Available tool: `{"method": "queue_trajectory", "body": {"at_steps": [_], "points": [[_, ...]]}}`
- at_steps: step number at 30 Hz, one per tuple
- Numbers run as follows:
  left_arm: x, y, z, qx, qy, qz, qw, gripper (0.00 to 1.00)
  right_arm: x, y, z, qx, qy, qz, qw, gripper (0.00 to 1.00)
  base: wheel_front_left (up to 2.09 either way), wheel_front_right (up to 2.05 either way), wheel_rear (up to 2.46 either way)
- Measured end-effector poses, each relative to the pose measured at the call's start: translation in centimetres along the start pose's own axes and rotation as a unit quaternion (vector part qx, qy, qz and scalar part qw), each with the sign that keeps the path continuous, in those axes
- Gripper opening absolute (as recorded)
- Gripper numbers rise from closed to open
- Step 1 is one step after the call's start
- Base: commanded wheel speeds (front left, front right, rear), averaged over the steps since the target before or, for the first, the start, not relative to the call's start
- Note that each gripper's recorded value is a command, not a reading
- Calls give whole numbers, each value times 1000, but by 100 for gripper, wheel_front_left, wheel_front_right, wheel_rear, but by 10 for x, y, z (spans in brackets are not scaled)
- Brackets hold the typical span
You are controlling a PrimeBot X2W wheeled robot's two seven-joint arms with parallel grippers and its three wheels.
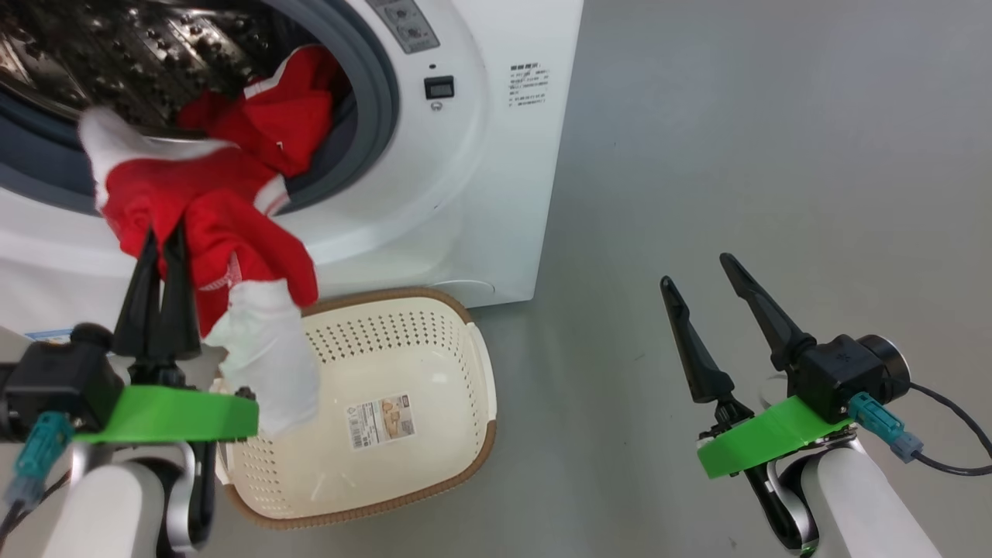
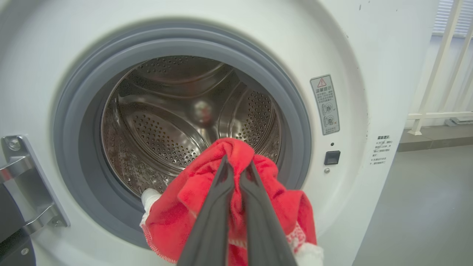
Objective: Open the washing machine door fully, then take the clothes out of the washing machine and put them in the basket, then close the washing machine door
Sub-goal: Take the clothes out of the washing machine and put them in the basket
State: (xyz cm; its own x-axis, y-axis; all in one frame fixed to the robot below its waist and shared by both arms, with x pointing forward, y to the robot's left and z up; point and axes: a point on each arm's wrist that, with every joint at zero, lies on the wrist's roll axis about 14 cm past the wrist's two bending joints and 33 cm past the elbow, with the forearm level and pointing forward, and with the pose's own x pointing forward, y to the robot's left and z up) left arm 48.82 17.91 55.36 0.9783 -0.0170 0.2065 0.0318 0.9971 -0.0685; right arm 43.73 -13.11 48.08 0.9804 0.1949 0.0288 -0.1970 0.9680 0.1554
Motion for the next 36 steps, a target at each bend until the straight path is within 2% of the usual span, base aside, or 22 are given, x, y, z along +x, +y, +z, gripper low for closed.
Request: {"method": "queue_trajectory", "body": {"at_steps": [10,17,25,30,36], "points": [[-15,-19,34,-4,-31,-19,999,0,-3,0,8,-2,-9,-2,1000,100,0,0,0],[-22,-23,32,-9,-22,-20,1000,0,-4,-1,8,-3,-9,-3,1000,100,0,0,0],[-39,-25,-49,-35,97,-12,995,0,-4,-3,2,-2,-1,-5,1000,100,0,0,0],[-54,-26,-107,-40,181,-10,983,0,-3,-4,-5,-1,8,-5,1000,100,0,0,0],[-55,-30,-155,-47,245,-15,968,0,-1,-9,-19,2,24,-11,1000,100,0,0,0]]}}
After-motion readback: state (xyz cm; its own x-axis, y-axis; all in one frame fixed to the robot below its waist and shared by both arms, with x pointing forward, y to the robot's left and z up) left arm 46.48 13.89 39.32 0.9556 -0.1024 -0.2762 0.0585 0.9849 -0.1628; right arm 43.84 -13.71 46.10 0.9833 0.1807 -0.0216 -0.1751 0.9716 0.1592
